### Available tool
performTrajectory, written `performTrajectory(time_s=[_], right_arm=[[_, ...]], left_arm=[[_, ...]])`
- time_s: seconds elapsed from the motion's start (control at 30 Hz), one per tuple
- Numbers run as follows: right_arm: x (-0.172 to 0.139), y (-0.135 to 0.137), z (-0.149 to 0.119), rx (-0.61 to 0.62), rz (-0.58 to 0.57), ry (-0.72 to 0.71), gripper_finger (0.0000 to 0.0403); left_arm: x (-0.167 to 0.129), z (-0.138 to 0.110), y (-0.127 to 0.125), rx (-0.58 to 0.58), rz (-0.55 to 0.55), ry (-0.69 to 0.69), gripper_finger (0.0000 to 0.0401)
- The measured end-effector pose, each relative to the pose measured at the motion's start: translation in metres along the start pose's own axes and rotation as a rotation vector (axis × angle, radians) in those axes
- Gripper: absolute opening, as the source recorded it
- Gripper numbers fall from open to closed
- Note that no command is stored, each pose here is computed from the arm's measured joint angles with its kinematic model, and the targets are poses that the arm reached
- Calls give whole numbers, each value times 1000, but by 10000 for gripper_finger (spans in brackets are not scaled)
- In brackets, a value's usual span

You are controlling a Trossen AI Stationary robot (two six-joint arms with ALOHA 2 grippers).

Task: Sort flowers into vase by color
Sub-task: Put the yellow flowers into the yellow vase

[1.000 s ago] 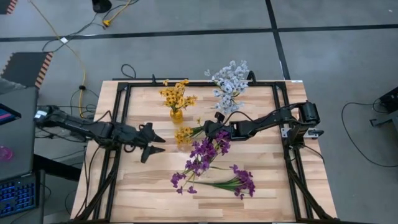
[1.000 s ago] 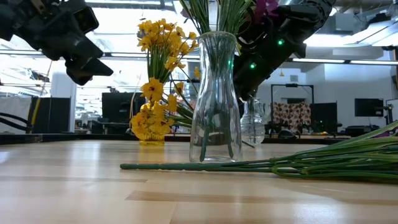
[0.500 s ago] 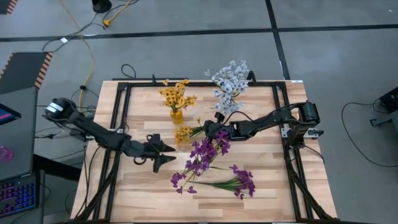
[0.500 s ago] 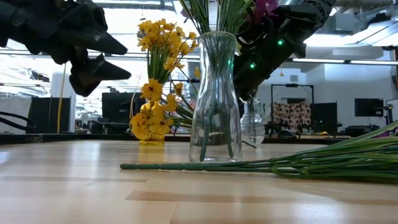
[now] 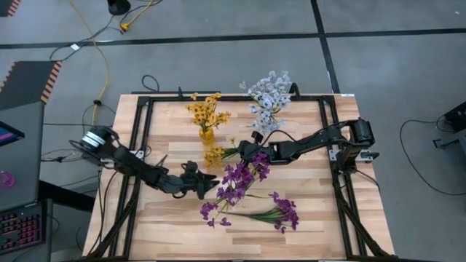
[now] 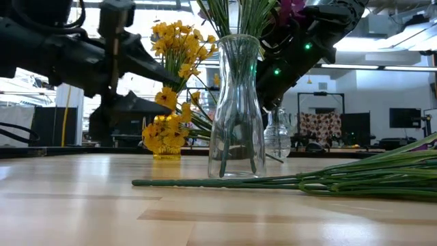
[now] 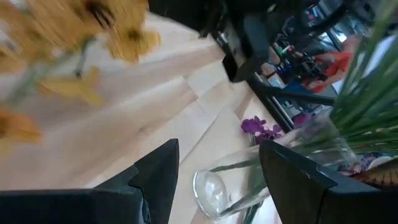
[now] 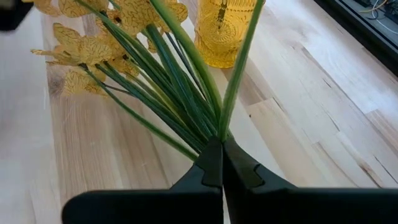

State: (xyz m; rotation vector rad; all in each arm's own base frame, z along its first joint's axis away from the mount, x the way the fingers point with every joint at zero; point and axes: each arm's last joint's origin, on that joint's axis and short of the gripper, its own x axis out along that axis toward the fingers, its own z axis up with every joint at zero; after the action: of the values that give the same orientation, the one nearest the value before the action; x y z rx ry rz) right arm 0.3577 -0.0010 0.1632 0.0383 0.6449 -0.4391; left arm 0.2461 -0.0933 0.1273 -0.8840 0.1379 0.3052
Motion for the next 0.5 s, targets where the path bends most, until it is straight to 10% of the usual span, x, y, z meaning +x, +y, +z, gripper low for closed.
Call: performTrajectory(time_s=[0.5], right_arm=[[0,2,2,25,29,-22,24]], left_arm=[[44,-19,6,-71,201,-255,210]])
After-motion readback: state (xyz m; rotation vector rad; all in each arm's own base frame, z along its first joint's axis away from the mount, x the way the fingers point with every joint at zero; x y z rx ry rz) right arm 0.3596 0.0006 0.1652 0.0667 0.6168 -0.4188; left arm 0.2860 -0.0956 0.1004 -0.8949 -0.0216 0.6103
